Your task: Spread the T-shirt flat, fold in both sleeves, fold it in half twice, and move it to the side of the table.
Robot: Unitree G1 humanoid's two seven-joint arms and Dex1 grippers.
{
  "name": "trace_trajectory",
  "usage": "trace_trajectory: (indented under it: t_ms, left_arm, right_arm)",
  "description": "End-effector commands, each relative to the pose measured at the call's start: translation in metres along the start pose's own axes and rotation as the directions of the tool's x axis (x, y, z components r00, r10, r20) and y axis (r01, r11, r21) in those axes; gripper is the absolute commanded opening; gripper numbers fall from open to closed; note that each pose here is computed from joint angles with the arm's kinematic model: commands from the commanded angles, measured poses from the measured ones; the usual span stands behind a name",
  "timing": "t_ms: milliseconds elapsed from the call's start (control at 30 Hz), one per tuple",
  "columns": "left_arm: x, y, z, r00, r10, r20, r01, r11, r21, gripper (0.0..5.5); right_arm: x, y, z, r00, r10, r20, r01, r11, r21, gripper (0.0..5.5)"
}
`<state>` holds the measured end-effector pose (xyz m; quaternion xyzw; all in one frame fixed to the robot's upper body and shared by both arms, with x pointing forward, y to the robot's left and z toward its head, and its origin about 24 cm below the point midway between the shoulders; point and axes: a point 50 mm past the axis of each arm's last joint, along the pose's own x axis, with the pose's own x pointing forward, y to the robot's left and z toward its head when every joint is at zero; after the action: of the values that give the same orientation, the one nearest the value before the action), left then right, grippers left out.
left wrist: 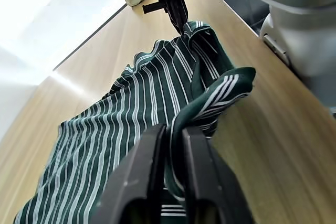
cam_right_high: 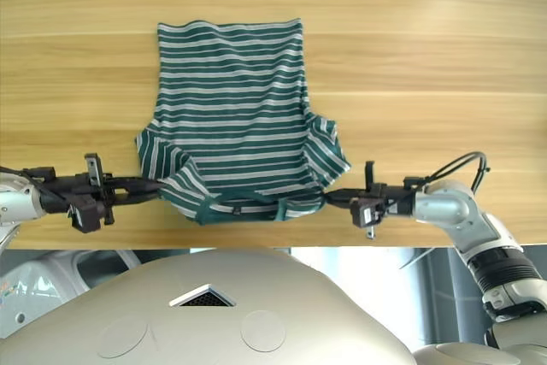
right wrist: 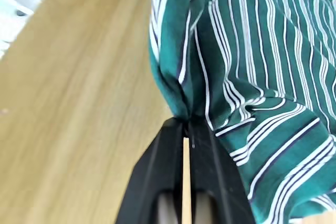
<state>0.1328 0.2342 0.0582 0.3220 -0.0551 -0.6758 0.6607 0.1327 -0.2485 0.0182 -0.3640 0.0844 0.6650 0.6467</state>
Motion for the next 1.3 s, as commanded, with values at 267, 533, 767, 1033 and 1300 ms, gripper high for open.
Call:
trace_trajectory:
  t_ms: [267, 533, 767, 1033, 1300]
  left_arm:
    - [-0.006, -0.015, -0.016, 0.96, -0.223, -0.171, 0.209, 0.973, -0.1, 2.31]
    - [-0.033, -0.013, -0.036, 0.905, -0.24, -0.352, 0.186, 0.966, -0.181, 3.7]
    - [-0.067, -0.001, -0.034, 0.95, 0.012, -0.313, -0.085, 0.972, -0.221, 4.83]
    - [-0.071, 0.018, -0.028, 0.961, 0.173, -0.215, -0.207, 0.966, -0.152, 4.53]
    - [-0.033, 0.011, -0.038, 0.982, 0.104, -0.156, -0.126, 0.982, -0.139, 3.1]
  right_arm:
    - [-0.014, 0.009, 0.009, 0.989, 0.142, -0.042, -0.141, 0.989, 0.035, 0.0]
    - [-0.009, 0.012, 0.012, 0.982, 0.183, -0.053, -0.18, 0.982, 0.057, 0.41]
    - [-0.049, -0.009, 0.015, 0.997, 0.035, -0.071, -0.03, 0.997, 0.07, 1.69]
    - [-0.063, -0.018, 0.005, 0.99, -0.063, -0.126, 0.072, 0.995, 0.067, 2.71]
    - [-0.035, -0.023, -0.003, 0.99, -0.049, -0.13, 0.054, 0.998, 0.034, 2.16]
